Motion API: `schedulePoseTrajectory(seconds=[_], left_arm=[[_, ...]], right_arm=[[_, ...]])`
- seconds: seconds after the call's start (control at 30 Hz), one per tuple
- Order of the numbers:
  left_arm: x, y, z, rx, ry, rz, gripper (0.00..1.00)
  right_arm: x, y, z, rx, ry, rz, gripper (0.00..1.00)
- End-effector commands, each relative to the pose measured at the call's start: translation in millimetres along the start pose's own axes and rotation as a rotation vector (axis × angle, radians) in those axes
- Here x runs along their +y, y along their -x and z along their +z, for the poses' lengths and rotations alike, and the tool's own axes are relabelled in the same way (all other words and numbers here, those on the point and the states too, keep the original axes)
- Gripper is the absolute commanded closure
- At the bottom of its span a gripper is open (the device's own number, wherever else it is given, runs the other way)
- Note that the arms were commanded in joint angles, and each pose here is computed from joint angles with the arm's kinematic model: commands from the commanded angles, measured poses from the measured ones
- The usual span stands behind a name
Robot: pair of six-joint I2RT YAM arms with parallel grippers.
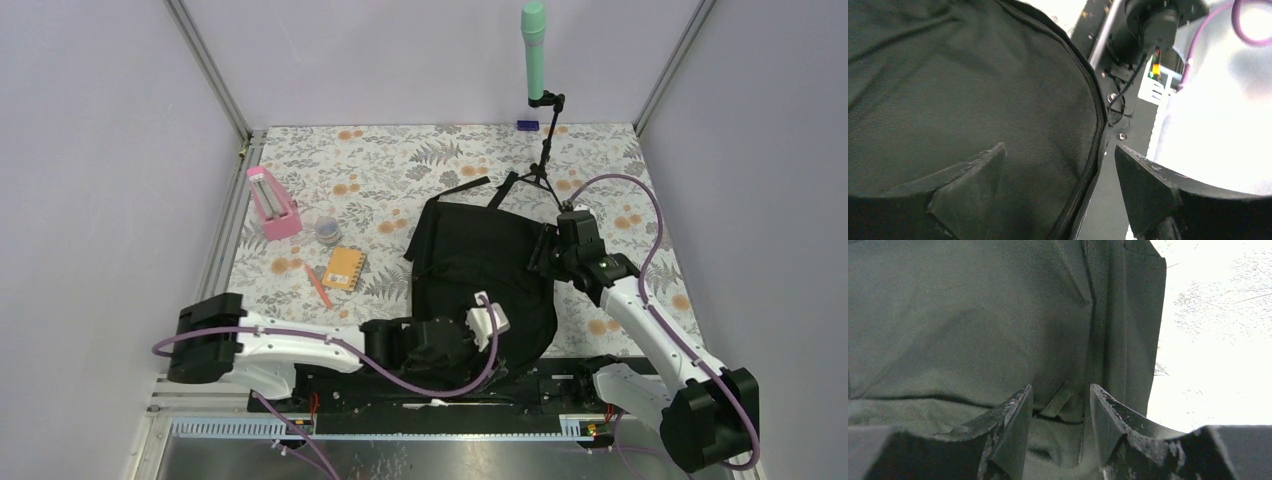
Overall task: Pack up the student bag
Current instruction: Unzip the student bag at the center of the board.
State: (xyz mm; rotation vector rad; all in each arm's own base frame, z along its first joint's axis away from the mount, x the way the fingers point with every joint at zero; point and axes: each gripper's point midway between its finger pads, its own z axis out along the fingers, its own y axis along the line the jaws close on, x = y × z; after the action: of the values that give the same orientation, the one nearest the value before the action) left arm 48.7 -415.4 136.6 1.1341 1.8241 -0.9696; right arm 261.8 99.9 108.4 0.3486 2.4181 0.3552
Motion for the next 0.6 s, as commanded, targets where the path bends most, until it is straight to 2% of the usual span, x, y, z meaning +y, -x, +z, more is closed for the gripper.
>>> schedulePoseTrajectory(seconds=[0.0, 0.17, 0.27, 0.4, 0.57], left_arm=[[25.8, 89.0, -44.1, -0.216, 0.171, -0.037, 0.12], [82.4, 92.2, -73.2, -0.163, 0.361, -0.123, 0.09], [103.1, 83.1, -84.3, -0.151, 0.399, -0.169, 0.09], [81.7, 77.5, -83.1, -0.185, 0.243, -0.154, 0.09], [46.2, 60.1, -64.2, -0.143, 0.040, -0.131, 0.09]], right_arm=[[3.0, 14.2, -19.5, -0.066, 0.023, -0.037, 0.45], [5.0, 20.9, -29.2, -0.106, 0.042, -0.067, 0.38], [-0.1, 17.3, -25.6, -0.090, 0.018, -0.069, 0.37], [-12.1, 10.6, -14.3, -0.060, -0.047, -0.064, 0.36], [-9.3, 5.2, -4.7, -0.011, -0.053, -0.035, 0.41]])
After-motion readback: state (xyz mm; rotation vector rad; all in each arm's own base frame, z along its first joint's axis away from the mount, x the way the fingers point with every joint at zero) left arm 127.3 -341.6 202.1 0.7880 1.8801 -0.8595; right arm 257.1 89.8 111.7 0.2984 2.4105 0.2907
